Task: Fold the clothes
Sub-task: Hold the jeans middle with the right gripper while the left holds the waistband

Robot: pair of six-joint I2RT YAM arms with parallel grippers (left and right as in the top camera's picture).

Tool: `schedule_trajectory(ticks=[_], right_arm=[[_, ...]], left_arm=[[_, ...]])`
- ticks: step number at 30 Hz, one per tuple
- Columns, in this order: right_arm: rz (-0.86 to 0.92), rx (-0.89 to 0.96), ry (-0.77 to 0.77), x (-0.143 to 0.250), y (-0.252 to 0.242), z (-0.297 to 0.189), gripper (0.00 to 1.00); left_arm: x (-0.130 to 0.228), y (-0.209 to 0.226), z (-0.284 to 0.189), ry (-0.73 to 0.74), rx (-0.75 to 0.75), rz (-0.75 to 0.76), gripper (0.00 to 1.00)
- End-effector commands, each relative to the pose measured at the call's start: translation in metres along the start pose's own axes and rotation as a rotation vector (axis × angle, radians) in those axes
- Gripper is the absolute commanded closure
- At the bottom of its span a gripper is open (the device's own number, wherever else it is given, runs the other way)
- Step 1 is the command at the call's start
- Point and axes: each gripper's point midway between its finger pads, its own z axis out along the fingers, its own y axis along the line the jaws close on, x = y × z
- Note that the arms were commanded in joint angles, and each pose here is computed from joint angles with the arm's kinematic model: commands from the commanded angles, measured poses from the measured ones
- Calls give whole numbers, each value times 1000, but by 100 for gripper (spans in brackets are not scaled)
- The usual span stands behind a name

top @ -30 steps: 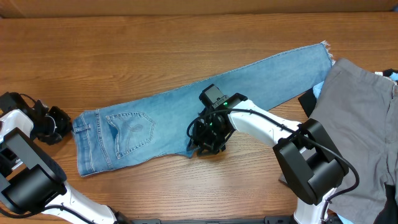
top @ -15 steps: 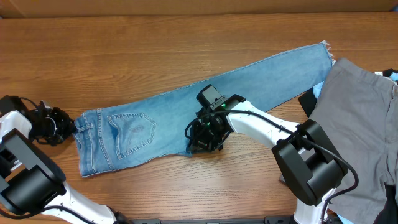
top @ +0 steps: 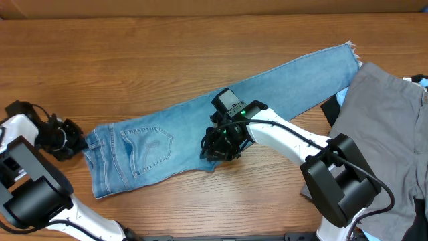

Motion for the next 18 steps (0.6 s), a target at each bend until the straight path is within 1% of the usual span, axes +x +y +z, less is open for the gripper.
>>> schedule_trajectory(ticks=[1,4,9,12,18], right_arm=[[-19,1,-55,-6,10,-11,75],[-19,9,-63,-8,8,-11,75],[-19,9,-63,-7,8,-11,75],[-17,13,-68,-8,8,-11,75],[-17,16,-70,-9,7,-11,75]], left_arm=[[-24,-10,-33,-60,23,14,89],[-23,-15,-44,-46,17,20,87],[-13,-8,-37,-15,-31,16,84],[-8,1,-29,-5,-79,-3,85],[7,12,-8,28,-88,-42,87]])
